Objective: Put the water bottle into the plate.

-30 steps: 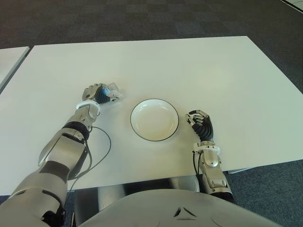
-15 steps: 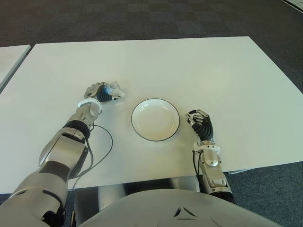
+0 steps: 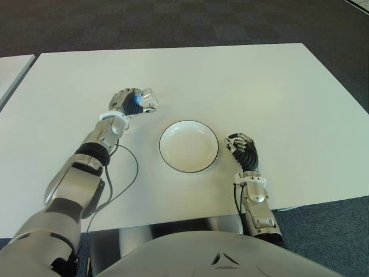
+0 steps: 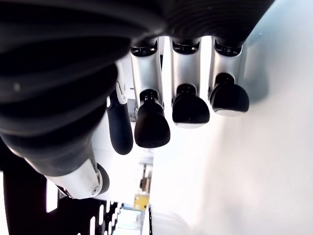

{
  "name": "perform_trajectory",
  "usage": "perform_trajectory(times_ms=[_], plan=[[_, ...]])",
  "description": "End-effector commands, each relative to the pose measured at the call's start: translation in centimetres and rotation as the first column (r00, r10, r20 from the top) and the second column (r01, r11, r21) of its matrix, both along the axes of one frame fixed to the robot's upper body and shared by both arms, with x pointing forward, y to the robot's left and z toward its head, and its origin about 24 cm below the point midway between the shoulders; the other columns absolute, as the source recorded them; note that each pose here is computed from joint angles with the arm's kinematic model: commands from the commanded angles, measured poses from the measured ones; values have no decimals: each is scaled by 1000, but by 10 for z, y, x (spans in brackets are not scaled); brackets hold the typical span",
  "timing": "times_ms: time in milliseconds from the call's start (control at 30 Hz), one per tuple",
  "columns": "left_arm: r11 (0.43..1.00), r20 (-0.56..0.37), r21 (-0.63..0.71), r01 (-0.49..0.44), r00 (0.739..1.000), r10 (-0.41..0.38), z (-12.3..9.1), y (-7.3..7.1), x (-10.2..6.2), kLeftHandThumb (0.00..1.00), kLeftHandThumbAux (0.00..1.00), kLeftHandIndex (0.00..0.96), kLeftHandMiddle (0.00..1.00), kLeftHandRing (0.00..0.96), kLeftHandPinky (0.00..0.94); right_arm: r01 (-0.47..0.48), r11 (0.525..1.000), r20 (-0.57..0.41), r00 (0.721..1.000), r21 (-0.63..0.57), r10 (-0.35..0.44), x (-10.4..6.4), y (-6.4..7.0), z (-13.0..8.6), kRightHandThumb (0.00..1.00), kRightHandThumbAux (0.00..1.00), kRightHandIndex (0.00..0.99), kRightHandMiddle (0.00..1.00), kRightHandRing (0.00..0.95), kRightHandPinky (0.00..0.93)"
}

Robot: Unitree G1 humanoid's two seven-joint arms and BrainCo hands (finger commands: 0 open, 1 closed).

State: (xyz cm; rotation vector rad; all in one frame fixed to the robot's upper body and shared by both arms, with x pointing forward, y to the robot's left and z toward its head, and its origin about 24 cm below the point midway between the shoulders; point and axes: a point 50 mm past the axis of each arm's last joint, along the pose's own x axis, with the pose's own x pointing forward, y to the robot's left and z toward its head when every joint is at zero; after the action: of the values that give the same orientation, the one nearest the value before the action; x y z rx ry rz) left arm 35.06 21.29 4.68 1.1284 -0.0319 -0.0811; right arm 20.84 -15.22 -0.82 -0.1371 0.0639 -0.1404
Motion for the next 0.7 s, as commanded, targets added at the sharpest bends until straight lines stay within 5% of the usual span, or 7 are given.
perform_trajectory(times_ms=[33, 700], plan=[[998, 96, -8, 66, 993, -65, 22, -6, 0, 715, 709, 443, 863, 853, 839, 4, 1000, -3, 1000, 10, -4, 0, 0, -2, 707, 726, 438, 828, 835, 839], [957, 263, 1, 291, 923, -281, 54, -46, -28, 716, 708, 443, 868, 861, 849, 8, 1000, -24, 1000, 8, -8, 0, 0, -4, 706, 727, 437, 837, 849, 861]])
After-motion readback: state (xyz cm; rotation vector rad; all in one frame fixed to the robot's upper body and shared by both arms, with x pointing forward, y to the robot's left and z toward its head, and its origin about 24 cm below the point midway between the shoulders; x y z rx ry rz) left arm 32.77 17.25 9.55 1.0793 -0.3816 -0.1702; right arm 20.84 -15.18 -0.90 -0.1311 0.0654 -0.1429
